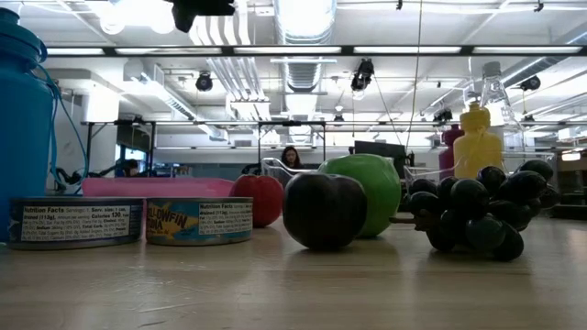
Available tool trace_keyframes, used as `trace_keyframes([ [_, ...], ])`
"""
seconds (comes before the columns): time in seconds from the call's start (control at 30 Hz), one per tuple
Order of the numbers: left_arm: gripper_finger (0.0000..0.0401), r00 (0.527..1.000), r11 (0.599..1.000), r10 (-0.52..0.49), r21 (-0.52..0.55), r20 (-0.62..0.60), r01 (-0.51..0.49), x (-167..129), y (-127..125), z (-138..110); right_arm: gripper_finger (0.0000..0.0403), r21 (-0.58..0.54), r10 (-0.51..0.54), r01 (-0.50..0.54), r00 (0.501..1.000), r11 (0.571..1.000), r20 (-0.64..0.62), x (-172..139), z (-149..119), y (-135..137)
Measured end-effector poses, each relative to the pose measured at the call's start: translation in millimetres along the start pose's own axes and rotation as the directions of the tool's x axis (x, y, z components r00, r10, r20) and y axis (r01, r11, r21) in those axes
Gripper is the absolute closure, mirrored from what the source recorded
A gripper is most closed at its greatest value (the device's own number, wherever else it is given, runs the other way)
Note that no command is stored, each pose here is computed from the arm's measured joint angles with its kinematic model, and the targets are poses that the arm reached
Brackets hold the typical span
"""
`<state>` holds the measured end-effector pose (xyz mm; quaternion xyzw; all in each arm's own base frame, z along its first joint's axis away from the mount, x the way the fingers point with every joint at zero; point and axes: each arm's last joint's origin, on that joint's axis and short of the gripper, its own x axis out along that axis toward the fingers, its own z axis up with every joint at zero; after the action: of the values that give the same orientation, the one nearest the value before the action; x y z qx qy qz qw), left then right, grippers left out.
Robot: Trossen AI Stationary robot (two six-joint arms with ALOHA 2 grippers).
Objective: Pick & Place Food Item
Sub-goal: Put the red tomato into the red transparent bin
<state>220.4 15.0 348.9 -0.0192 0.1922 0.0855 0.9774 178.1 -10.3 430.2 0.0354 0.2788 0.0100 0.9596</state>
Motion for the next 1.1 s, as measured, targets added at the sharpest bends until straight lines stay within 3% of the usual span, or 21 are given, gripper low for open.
trace_keyframes([
  [0.2,0.0248,1.0,0.999,-0.022,0.049,-0.018,0.022,7,-1,-2,0.039,-0.055,-0.001,0.001,1.0,0.998,0.0,0,0,0],
  [0.63,0.028,0.987,0.997,-0.017,0.075,-0.162,0.029,32,-4,2,0.039,-0.057,0.0,0.0,1.0,0.998,0.0,-1,0,0],
  [1.1,0.0279,0.983,0.995,-0.015,0.089,-0.184,0.032,34,-5,5,0.039,-0.056,0.0,0.0,1.0,0.998,0.0,-1,0,0],
])
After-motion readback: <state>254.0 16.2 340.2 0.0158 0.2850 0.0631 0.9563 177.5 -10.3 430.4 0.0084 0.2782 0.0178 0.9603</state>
